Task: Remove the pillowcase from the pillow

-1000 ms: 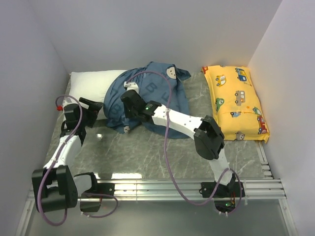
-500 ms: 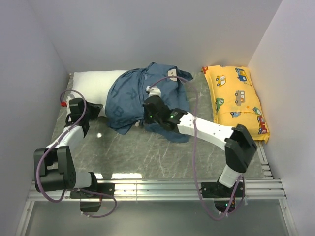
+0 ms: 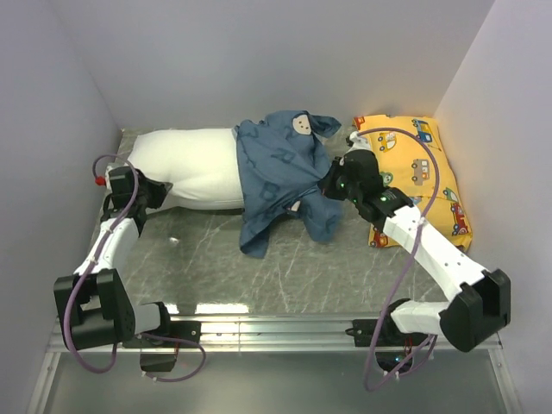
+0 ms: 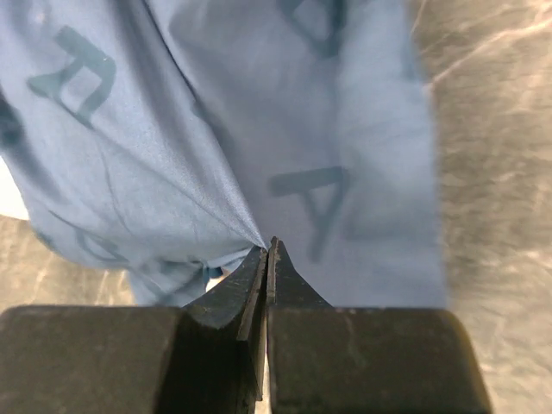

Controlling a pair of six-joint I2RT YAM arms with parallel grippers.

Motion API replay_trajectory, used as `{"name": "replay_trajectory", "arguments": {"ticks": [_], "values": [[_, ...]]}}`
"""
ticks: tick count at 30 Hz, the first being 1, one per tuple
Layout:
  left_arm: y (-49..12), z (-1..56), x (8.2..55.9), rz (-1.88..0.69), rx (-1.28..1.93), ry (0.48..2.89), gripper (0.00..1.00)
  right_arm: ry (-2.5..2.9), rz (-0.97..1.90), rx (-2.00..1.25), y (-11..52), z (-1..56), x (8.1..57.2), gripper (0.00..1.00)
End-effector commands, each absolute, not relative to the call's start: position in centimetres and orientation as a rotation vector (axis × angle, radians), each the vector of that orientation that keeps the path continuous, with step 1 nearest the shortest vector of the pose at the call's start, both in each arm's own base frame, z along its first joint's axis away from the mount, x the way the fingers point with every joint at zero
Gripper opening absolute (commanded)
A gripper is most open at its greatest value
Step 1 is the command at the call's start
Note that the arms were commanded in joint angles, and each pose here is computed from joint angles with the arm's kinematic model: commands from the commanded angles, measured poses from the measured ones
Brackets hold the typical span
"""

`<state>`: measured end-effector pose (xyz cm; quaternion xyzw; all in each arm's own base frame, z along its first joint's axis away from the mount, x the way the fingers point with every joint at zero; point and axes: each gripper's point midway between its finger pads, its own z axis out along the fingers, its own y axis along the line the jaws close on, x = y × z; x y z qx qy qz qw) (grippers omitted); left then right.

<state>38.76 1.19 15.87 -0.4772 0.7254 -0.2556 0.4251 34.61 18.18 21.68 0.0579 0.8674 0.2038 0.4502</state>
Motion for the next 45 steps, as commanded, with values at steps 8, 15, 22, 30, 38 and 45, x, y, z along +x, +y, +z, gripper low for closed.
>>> {"name": "replay_trajectory", "arguments": {"ticks": [8,15,22,30,38,45], "values": [[11.5,21.4,37.9,-0.324,-1.274,1.615,0.00,2.067,0.331,0.225,12.3,24.1,33.8,0.00],[9.7,22.9,39.4,-0.467,-1.127,1.673,0.01,2.053,0.474,0.139,13.5,26.8,32.2,0.00],[4.1,27.2,40.3,-0.482,-0.873,1.795,0.75,2.125,0.510,-0.051,20.8,23.0,28.7,0.00],[-3.6,25.4,34.9,-0.371,-0.923,1.852,0.96,2.214,0.540,-0.184,24.9,18.4,27.0,0.00],[-9.6,19.7,29.8,-0.631,-1.072,1.816,0.99,2.228,0.534,-0.249,25.9,18.1,26.6,0.00],[-13.5,16.5,31.9,-0.821,-1.106,1.863,0.99,2.235,0.493,-0.239,24.9,17.7,26.5,0.00]]}}
